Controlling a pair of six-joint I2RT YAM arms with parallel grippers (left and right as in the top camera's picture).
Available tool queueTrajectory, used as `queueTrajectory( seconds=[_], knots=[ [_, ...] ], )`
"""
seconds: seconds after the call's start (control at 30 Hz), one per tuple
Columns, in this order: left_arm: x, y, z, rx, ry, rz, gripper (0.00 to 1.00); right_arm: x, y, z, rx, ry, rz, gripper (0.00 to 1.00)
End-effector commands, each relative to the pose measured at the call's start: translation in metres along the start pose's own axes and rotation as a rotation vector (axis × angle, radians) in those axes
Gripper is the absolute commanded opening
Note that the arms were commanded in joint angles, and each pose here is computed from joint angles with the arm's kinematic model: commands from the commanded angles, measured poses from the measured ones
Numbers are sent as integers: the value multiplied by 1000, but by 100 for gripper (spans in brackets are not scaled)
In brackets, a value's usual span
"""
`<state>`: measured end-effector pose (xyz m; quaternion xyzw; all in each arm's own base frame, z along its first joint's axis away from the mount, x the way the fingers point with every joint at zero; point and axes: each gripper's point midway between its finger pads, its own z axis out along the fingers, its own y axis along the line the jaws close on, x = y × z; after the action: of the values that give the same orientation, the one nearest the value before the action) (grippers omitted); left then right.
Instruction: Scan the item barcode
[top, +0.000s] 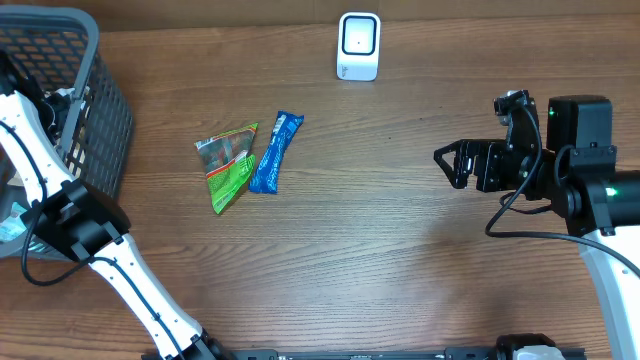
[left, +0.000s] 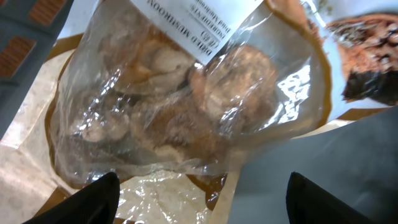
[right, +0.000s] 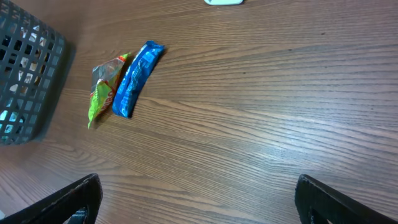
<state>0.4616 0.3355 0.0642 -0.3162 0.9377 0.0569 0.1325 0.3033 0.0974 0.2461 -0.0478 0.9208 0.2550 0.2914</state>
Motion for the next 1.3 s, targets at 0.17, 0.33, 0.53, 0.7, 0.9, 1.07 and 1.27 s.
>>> queueTrajectory(
  seconds=[0.17,0.33,0.53,0.7,0.9,1.07,1.27],
  knots=[
    [65,-19,100,-60,247,-2,83,-8,8,-7,-12,-21,-14,100],
    [49,-19,65,-55,197,-17,84,-8,8,-7,-12,-20,-10,100],
    [3,-18,-48,-27,-18,-28,85,-7,8,-7,-12,-20,-10,100],
    [-3,-14,-156,-10,-166,-37,87,-7,8,-7,-11,-20,-10,99],
    [21,-7,-278,0,-323,-26,87,-8,8,-7,-12,-20,-11,100],
    [46,-5,-345,27,-431,-30,84,-8,8,-7,-11,-20,-11,100],
    [76,0,-414,37,-573,-36,84,-5,7,-7,-10,-12,-6,100]
  ],
)
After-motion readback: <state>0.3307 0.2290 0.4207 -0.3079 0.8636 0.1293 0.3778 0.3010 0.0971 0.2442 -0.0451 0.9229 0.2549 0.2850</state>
